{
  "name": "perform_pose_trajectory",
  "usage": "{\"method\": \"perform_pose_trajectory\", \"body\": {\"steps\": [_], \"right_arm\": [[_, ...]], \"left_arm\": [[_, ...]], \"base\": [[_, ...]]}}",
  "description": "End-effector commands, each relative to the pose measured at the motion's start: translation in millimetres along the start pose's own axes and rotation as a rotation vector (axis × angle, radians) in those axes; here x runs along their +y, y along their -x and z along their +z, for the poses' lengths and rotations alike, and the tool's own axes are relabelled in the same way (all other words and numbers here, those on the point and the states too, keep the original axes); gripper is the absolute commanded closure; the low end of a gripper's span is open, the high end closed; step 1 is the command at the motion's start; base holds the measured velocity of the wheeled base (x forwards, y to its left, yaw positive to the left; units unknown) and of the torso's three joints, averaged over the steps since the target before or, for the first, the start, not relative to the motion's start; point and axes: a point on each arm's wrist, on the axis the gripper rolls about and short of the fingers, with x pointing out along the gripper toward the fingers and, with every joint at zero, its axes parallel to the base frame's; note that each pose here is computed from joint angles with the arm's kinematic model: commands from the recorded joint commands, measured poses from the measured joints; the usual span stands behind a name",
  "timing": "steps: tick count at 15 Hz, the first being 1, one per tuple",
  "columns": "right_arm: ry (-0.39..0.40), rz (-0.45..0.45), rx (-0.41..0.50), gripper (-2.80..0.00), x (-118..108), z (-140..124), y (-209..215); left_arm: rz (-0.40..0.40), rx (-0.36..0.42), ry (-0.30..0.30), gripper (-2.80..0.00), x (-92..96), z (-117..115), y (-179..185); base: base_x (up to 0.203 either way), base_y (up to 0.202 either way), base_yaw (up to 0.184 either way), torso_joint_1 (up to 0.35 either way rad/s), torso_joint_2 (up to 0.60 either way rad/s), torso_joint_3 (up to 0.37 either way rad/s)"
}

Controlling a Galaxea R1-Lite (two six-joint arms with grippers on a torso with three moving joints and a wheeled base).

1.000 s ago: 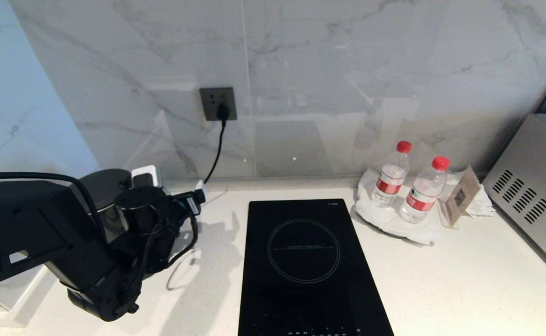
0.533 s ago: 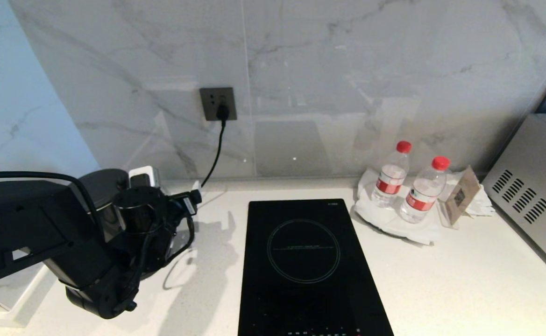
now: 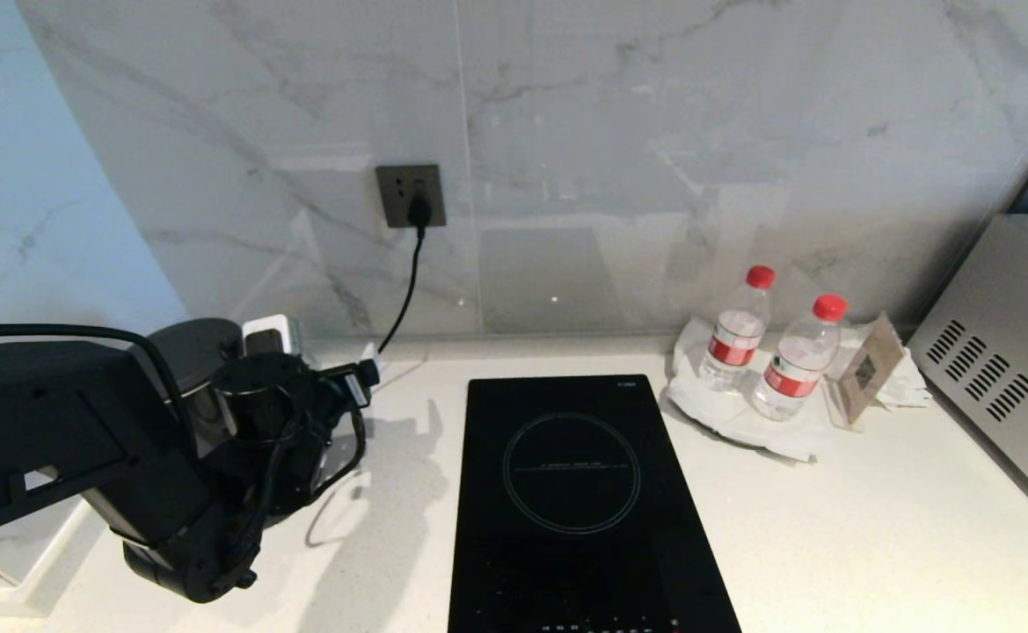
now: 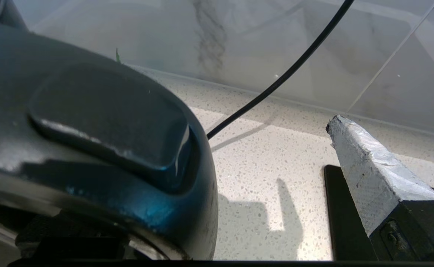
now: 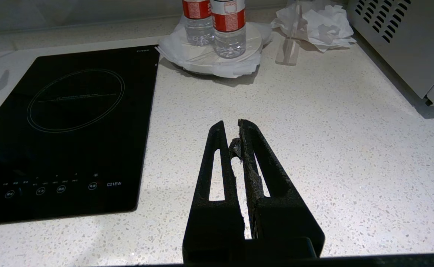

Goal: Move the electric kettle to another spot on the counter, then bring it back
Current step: Pick up the kettle

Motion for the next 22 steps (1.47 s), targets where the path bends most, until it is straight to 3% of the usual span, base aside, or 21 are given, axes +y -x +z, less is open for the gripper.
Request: {"method": "perform_pose_trajectory", "body": {"steps": [1, 8, 11, 19, 20, 22], "right_arm": [[-0.001, 0.001, 0.002, 0.00, 0.0, 0.0, -0.1], [-0.001, 0.001, 0.002, 0.00, 0.0, 0.0, -0.1], [-0.001, 0.001, 0.002, 0.00, 0.0, 0.0, -0.1], [0.000, 0.001, 0.002, 0.00, 0.0, 0.0, -0.1], [-0.001, 0.001, 0.002, 0.00, 0.0, 0.0, -0.1], [0.001, 0.001, 0.002, 0.00, 0.0, 0.0, -0.1]], "left_arm": [[0.002, -0.004, 0.003, -2.80, 0.5, 0.1, 0.7], [0.004, 0.001, 0.000, -2.80, 0.5, -1.2, 1.2], [0.010, 0.033, -0.043, -2.80, 2.8, -2.0, 4.2], [0.018, 0.026, -0.041, -2.80, 4.9, -1.8, 1.3], [0.021, 0.028, -0.042, 0.00, 4.5, -3.9, -0.3], [0.024, 0.022, -0.037, 0.00, 2.7, -4.2, -1.8]], "base": [[0.000, 0.000, 0.000, 0.000, 0.00, 0.000], [0.000, 0.000, 0.000, 0.000, 0.00, 0.000], [0.000, 0.000, 0.000, 0.000, 0.00, 0.000], [0.000, 0.000, 0.000, 0.000, 0.00, 0.000], [0.000, 0.000, 0.000, 0.000, 0.00, 0.000], [0.000, 0.000, 0.000, 0.000, 0.00, 0.000]]}}
